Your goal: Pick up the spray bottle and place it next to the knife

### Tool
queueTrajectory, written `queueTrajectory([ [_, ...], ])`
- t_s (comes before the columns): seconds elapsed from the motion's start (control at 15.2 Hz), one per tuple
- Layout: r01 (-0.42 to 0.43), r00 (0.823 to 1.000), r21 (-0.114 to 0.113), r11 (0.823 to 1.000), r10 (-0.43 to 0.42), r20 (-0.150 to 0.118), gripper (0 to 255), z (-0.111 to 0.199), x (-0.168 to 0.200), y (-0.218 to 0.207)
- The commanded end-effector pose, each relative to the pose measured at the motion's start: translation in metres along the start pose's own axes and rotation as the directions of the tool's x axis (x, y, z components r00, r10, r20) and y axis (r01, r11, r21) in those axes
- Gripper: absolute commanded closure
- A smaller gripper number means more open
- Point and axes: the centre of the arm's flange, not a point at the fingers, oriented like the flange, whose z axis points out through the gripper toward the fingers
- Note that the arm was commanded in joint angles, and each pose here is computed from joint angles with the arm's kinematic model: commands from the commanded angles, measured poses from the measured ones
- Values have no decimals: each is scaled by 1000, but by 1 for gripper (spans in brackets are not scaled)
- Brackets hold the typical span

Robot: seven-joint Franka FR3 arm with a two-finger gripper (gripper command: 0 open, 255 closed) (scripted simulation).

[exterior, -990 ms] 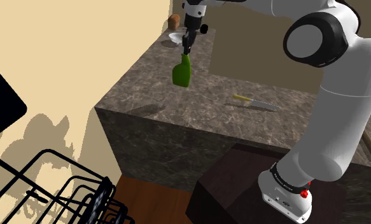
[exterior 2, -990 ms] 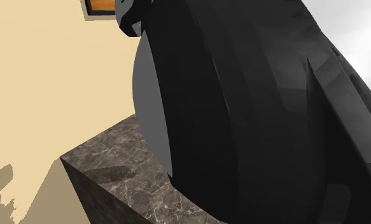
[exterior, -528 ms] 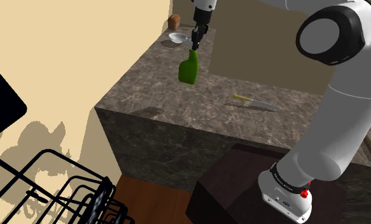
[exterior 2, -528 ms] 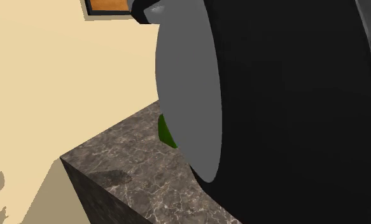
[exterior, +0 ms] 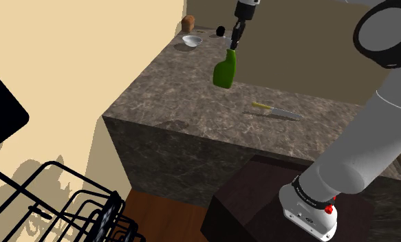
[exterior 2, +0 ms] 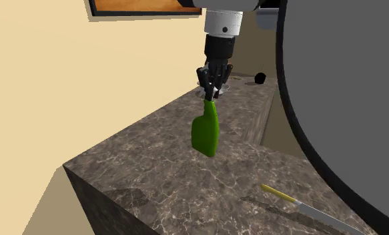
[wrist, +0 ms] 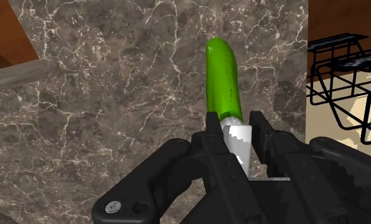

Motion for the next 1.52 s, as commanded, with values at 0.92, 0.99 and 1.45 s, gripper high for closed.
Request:
queueTrajectory([
  [0.92, 1, 1000, 1, 1000, -1, 1, 255, -74, -185, 69],
  [0.99, 1, 1000, 1, 1000, -1, 1, 255, -79, -197, 74],
  [1.45, 1, 1000, 1, 1000, -1, 1, 255, -111, -277, 105],
])
